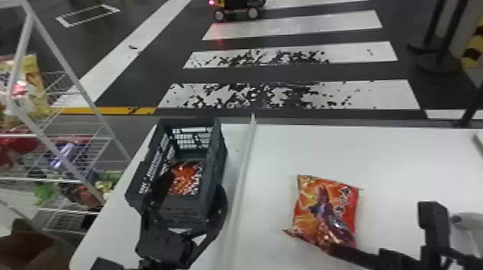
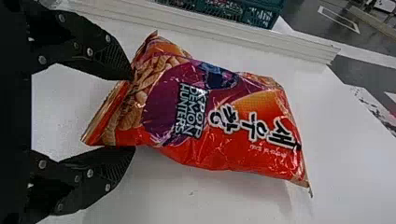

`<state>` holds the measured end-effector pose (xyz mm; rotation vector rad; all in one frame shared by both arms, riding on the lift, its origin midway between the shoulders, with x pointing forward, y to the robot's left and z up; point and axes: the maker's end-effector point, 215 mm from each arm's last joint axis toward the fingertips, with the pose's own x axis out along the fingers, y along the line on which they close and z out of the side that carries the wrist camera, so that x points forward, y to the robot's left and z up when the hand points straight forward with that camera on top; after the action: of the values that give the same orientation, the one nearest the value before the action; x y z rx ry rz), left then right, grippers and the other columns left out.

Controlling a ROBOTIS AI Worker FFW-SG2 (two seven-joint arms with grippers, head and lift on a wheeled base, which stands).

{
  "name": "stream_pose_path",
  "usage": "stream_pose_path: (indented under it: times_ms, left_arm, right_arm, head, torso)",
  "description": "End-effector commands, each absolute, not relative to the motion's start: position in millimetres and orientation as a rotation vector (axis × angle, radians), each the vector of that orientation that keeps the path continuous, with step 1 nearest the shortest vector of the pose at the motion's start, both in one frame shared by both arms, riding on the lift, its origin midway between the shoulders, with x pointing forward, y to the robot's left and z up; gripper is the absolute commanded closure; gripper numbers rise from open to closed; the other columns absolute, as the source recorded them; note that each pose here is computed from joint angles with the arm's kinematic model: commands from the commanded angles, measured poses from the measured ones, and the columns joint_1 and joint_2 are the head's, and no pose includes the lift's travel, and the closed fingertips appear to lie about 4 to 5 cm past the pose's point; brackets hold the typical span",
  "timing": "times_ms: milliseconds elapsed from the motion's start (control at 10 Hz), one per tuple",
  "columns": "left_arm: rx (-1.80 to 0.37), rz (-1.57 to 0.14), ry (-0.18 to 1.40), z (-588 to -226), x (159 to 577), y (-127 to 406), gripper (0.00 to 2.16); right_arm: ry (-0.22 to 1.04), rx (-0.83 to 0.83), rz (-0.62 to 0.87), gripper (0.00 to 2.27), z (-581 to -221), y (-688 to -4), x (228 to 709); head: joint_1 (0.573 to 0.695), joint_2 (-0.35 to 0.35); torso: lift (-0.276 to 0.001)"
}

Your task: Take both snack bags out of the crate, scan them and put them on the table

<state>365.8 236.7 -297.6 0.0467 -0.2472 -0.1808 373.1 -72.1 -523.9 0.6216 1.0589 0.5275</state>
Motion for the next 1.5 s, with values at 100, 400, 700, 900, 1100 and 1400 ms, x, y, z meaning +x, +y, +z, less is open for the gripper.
stream_pose_path:
  times_ms: [100,400,700,900,1100,1400]
  left_arm:
    - [0.043,-0.178,-0.243,-299,366,238,0.1]
    - [0.039,-0.175,-0.236,-304,367,239,0.1]
    - [0.038,-0.174,-0.235,-304,366,239,0.1]
    - [0.036,-0.177,-0.235,-304,366,238,0.1]
    - [0.037,-0.178,-0.238,-303,368,238,0.1]
    - [0.036,-0.177,-0.238,-302,368,239,0.1]
  right_arm:
    - [1.129,0.574,0.498,2.26,-538,-81,362]
    - [1.02,0.573,0.479,2.26,-525,-87,387]
    - [0.954,0.444,0.408,2.26,-508,-109,404]
    - [0.916,0.284,0.34,2.26,-497,-129,413]
    - [0.882,0.028,0.275,2.26,-487,-141,419]
    - [0.806,-0.312,0.167,2.26,-470,-158,434]
  head:
    - [0.695,0.252]
    - [0.695,0.238]
    - [0.695,0.221]
    - [0.695,0.19]
    - [0.695,0.159]
    - [0.695,0.135]
  torso:
    - [-0.091]
    - [-0.091]
    - [-0.091]
    - [-0.091]
    - [-0.091]
    - [-0.091]
